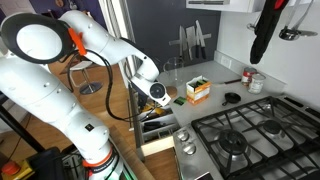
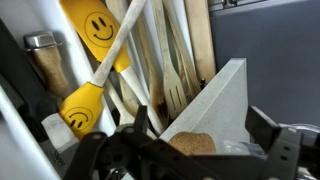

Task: Put the lid on the glass jar

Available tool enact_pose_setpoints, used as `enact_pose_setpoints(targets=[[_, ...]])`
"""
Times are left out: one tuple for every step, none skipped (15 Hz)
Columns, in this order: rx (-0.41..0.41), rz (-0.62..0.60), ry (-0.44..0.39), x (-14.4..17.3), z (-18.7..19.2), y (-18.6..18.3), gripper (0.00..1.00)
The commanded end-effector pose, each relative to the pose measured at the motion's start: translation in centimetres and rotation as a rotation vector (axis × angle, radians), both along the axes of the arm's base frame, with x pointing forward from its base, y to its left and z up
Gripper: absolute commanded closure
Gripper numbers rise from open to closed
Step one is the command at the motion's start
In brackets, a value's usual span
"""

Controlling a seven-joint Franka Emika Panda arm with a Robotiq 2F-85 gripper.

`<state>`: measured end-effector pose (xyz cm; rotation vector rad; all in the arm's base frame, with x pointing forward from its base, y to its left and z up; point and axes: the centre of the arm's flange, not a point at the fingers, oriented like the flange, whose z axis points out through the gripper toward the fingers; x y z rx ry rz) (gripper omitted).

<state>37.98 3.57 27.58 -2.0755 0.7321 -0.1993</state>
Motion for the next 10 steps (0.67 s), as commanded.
enact_pose_setpoints(targets=[[0.063,-0.038,-0.081,1.3,-3.6,0.4,0.0],[0.082,-0.057,-0.105,1.6,-3.9,0.3,0.0],[0.052,-0.036,-0.066,0.5,-1.5,0.1,0.0],[0.052,-0.038,-0.071,0.6,-1.9,0.0,0.0],[0.05,-0.037,-0.068,0.6,-2.0,0.0,0.0],[0.05,-0.036,-0.069,0.7,-1.9,0.0,0.0],[0.05,-0.034,-0.071,0.7,-1.8,0.1,0.0],[0.051,-0.033,-0.072,0.7,-1.8,0.2,0.0],[0.068,-0.049,-0.095,1.0,-2.1,0.0,0.0],[0.076,-0.065,-0.1,1.2,-2.6,-0.4,0.0]])
